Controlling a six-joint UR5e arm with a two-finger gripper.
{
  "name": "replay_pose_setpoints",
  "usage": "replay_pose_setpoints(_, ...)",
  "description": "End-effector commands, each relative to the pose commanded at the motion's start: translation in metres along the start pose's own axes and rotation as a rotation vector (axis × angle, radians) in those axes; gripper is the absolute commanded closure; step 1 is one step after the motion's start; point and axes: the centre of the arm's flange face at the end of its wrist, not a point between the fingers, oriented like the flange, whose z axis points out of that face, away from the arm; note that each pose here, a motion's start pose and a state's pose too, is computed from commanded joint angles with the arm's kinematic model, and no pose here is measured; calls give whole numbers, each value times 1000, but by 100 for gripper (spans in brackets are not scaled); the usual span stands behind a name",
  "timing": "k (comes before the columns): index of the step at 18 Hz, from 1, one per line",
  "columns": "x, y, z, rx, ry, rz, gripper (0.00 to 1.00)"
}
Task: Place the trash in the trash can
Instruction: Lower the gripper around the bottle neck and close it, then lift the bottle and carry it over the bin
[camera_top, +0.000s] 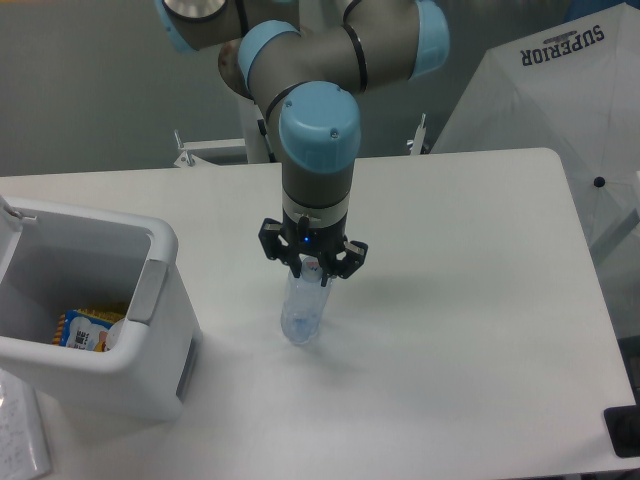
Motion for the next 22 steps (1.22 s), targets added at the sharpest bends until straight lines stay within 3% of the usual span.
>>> replay_pose_setpoints(7, -26, -27, -108, 238, 12, -21, 94)
replay_pose_setpoints(11, -38, -31, -155, 392, 67, -78, 95)
replay_pose_setpoints(13, -35, -26, -180, 436, 57, -89, 94)
replay_pose_setpoints(22, 30, 1, -280, 681, 70, -19, 94)
